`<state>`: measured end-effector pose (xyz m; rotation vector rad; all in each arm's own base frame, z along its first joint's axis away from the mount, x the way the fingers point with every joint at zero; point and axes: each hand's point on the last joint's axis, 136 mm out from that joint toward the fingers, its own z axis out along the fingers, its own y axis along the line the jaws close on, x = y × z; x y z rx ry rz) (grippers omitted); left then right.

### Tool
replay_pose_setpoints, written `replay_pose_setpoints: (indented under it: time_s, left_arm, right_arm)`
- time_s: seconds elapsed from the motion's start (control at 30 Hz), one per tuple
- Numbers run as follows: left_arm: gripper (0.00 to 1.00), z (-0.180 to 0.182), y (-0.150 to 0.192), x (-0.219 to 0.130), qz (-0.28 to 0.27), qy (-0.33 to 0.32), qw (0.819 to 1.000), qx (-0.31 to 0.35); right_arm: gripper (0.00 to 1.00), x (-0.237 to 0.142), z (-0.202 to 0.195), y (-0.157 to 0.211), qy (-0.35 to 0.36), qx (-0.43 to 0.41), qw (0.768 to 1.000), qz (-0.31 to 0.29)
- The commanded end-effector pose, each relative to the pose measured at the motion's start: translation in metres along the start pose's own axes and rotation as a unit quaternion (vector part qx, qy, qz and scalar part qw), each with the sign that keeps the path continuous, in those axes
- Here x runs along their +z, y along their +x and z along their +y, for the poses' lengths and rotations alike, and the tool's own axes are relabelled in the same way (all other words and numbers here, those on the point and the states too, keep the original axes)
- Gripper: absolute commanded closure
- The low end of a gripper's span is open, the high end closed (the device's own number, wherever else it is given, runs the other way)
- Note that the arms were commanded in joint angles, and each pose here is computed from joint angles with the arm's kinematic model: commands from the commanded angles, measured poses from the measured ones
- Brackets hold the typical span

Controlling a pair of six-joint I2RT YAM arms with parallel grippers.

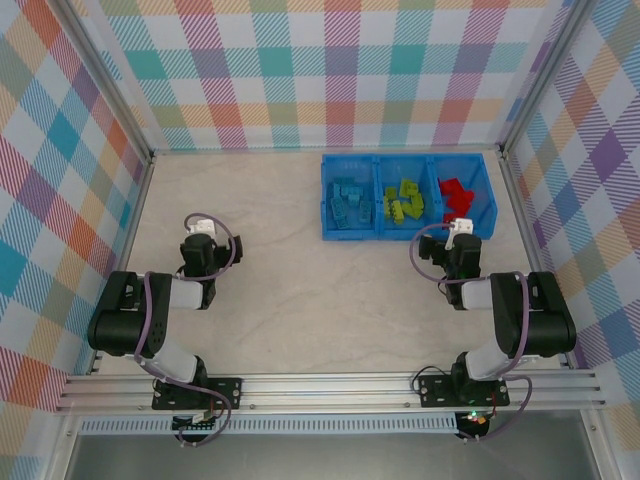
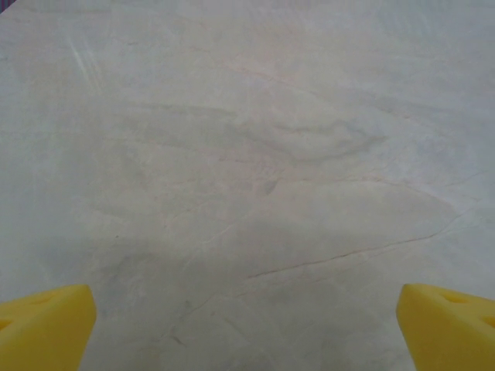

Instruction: Sort the legos into containers by color

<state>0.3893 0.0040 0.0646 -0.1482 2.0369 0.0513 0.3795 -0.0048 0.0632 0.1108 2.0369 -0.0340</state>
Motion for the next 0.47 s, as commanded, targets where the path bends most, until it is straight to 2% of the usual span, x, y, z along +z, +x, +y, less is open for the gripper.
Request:
replay_pose_setpoints:
  time_s: [0.0, 0.43]
  left_arm:
    - [0.00, -0.0068, -0.0158, -0.0013, -0.031, 0.021, 0.999, -0.012]
    - [0.00, -0.0122, -0.0150, -0.0002, -0.025, 0.025, 0.999, 0.001]
  right_arm:
    - [0.00, -0.0007, 0.0033, -0.0322, -0.011, 0.015, 0.999, -0.051]
    - [0.01, -0.0015, 0.0038, -0.0323, -0.012, 0.014, 0.998, -0.055]
